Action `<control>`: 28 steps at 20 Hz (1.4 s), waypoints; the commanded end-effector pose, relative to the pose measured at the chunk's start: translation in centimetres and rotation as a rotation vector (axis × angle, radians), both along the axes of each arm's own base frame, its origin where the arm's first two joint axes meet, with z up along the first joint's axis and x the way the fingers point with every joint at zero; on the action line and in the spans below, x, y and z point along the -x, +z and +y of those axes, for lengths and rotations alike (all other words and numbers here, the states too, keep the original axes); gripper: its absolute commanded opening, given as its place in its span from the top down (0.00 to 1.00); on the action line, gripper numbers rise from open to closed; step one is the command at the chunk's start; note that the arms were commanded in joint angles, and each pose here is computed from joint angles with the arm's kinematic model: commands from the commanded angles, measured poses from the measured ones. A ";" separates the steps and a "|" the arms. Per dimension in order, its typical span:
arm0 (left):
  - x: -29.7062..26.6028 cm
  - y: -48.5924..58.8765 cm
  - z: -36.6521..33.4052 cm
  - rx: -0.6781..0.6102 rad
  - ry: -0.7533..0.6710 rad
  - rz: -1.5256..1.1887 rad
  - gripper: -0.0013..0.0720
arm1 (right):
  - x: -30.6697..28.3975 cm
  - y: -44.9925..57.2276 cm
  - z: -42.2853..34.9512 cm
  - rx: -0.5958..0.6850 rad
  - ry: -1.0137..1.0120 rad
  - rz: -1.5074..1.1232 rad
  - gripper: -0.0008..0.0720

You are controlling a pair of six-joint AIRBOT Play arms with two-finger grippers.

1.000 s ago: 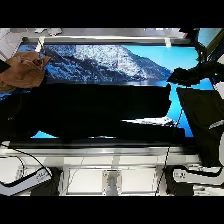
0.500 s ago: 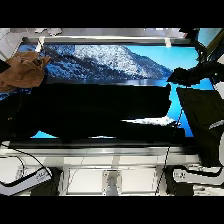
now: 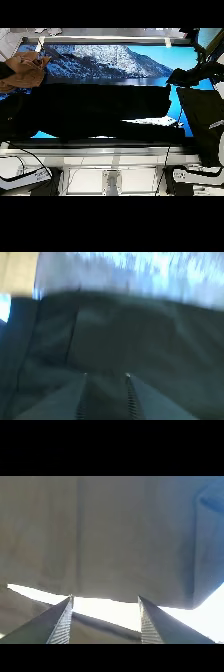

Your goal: Fold the clothes and pants, and hang the long-sleeved shirts on hangers.

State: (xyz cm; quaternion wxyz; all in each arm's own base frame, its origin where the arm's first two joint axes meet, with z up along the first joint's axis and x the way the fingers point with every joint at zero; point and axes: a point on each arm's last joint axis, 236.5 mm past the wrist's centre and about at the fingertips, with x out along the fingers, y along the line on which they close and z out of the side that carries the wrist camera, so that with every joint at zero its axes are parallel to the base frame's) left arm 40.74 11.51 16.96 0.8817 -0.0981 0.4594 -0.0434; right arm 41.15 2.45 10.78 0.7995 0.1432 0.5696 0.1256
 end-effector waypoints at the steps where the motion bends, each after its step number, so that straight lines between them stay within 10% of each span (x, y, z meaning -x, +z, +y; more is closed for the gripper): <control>1: 5.5 -6.7 1.3 0.034 -0.003 0.267 0.71 | 3.4 -2.2 0.6 0.029 0.087 0.135 0.36; 8: 16.6 -16.0 8.4 0.449 0.620 0.134 0.67 | 8.5 -6.8 2.2 -0.029 0.132 0.241 0.36; 11: 18.0 -17.8 10.9 0.604 0.800 0.056 0.31 | 10.4 -6.9 1.9 0.005 0.150 0.232 0.36; 28: 12.3 -23.1 8.7 0.815 0.684 0.101 0.43 | 11.9 -3.9 1.8 0.031 0.117 0.175 0.36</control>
